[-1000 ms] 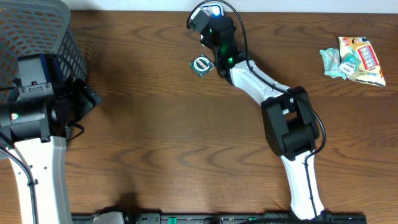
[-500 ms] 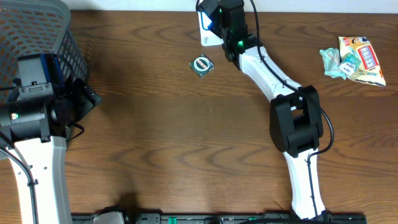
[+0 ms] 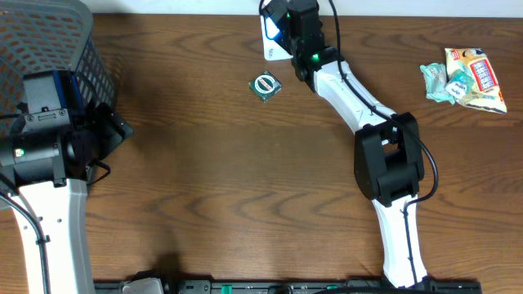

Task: Scan the item barcode
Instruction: 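Carry the packet to the yellow bag and release it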

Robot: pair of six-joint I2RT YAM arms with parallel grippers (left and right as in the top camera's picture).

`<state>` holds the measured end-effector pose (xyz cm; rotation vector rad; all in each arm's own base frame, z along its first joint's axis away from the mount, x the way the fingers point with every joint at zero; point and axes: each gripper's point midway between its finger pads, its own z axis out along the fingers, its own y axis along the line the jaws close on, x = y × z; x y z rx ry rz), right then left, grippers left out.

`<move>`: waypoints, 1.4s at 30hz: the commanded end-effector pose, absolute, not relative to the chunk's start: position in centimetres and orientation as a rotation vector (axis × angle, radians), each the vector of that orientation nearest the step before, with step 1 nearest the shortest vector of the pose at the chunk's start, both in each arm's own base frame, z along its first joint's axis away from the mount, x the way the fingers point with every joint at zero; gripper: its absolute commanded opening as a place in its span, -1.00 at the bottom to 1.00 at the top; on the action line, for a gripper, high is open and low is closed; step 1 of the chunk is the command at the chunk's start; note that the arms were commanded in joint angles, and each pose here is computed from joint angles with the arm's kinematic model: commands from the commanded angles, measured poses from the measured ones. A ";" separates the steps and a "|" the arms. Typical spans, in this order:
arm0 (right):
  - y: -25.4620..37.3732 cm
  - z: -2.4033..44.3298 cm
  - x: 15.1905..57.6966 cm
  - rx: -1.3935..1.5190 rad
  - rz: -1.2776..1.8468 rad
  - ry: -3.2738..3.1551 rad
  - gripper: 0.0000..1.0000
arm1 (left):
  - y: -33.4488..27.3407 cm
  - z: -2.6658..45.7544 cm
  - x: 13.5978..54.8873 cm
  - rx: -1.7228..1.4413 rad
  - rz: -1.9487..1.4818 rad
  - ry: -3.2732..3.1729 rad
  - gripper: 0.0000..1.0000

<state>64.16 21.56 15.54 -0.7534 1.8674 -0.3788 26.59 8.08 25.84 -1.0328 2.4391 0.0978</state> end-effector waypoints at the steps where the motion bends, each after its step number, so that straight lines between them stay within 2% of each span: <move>1: 16.6 16.5 64.8 -0.439 -0.475 1.941 -0.98 | 8.2 25.9 26.6 -1.048 0.099 2.430 0.95; 13: -0.9 18.0 60.9 -0.069 -0.607 2.234 -0.98 | 8.2 25.9 26.5 -1.048 0.099 2.430 0.95; 19: -9.9 15.9 57.1 0.046 -0.724 2.416 -0.98 | 8.2 25.9 26.5 -1.048 0.099 2.430 0.96; 26: -17.4 14.2 54.0 0.232 -0.770 2.497 -0.96 | 8.2 25.9 26.5 -1.048 0.099 2.430 0.95; 27: -18.0 14.0 53.7 0.254 -0.762 2.502 -0.85 | 8.2 25.9 26.5 -1.048 0.099 2.430 0.95; 28: -18.4 13.8 53.5 0.273 -0.745 2.507 -0.57 | 8.2 25.9 26.5 -1.048 0.099 2.430 0.95; 30: -18.5 13.2 53.4 0.273 -0.690 2.523 0.65 | 8.2 25.9 26.5 -1.048 0.099 2.430 0.95; 31: -18.3 12.9 53.5 0.267 -0.655 2.531 0.89 | 8.2 25.9 26.5 -1.048 0.099 2.430 0.96; 32: -17.9 12.3 53.6 0.254 -0.605 2.544 0.99 | 8.2 25.9 26.5 -1.048 0.099 2.430 0.95; 37: -17.2 12.2 53.6 0.252 -0.583 2.547 0.99 | 8.2 25.9 26.5 -1.048 0.099 2.430 0.95; 42: -15.4 14.4 54.0 0.223 -0.558 2.507 0.98 | 8.2 25.9 26.5 -1.048 0.099 2.430 0.95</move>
